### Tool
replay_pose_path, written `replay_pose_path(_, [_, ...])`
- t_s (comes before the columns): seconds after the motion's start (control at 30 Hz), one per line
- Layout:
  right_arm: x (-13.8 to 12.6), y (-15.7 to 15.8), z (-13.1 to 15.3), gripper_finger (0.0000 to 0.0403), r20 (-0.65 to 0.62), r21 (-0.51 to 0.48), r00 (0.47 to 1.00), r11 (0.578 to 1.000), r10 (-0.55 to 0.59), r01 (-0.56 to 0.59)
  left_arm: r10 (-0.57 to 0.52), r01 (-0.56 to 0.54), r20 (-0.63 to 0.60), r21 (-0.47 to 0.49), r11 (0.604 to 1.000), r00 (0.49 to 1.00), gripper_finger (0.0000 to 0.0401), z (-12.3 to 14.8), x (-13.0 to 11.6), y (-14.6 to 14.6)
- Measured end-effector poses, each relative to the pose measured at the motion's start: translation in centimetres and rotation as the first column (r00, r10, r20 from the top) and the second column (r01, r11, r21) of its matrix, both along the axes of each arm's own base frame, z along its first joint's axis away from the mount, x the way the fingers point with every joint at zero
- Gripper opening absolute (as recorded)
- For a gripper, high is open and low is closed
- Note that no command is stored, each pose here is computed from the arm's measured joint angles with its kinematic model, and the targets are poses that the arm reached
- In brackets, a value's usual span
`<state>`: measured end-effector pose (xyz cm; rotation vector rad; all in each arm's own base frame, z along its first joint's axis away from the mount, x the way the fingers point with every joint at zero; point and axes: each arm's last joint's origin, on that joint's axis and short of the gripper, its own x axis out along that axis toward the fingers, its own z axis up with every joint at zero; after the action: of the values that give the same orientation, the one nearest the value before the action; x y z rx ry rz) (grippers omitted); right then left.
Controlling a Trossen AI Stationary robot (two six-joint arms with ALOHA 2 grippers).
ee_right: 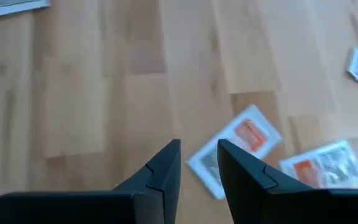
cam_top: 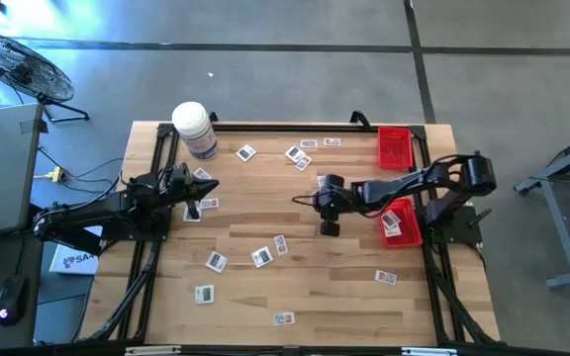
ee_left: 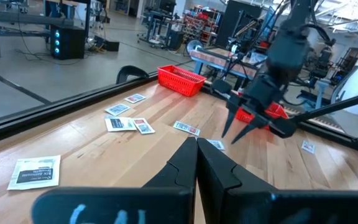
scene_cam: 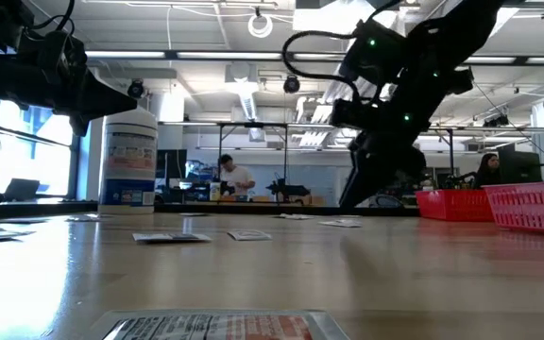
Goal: Pick & Place First Aid Supplies
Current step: Put the ointment pack into the top basket
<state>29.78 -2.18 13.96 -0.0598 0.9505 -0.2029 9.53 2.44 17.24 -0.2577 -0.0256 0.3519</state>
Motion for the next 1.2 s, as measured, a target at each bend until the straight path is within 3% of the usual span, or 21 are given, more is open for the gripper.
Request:
replay_pose_path(0.27, [0.2, -0.3, -2.1, 0.0099, -0.086, 0.014, 0.994, 0.998, 0.068, -0.067, 0.0, 0.0, 0.0, 0.0, 1.0, 1.0, 0.0001, 0.0, 0.0, 0.0])
replay_pose_path(0.5, [0.3, -0.4, -3.2, 0.0094, -0.114, 0.021, 0.993, 1.0, 0.006, -0.004, 0.0, 0.0, 0.0, 0.0, 1.0, 1.0, 0.0001, 0.0, 0.0, 0.0])
replay_pose_path(0.83, [0.2, -0.7, -3.4, 0.0027, -0.116, 0.07, 0.991, 0.994, -0.074, 0.082, 0.0, 0.0, 0.0, 0.0, 1.0, 1.0, 0.0001, 0.0, 0.0, 0.0])
replay_pose_path(0.97, [0.4, -0.7, -2.9, 0.0003, -0.052, 0.087, 0.992, 0.989, -0.113, 0.118, 0.0, 0.0, 0.0, 0.0, 1.0, 1.0, 0.0001, 0.0, 0.0, 0.0])
replay_pose_path(1.2, [0.9, -0.4, 0.4, 0.0001, 0.134, 0.081, 0.985, 0.992, -0.106, 0.095, 0.0, 0.0, 0.0, 0.0, 1.0, 1.0, 0.0001, 0.0, 0.0, 0.0])
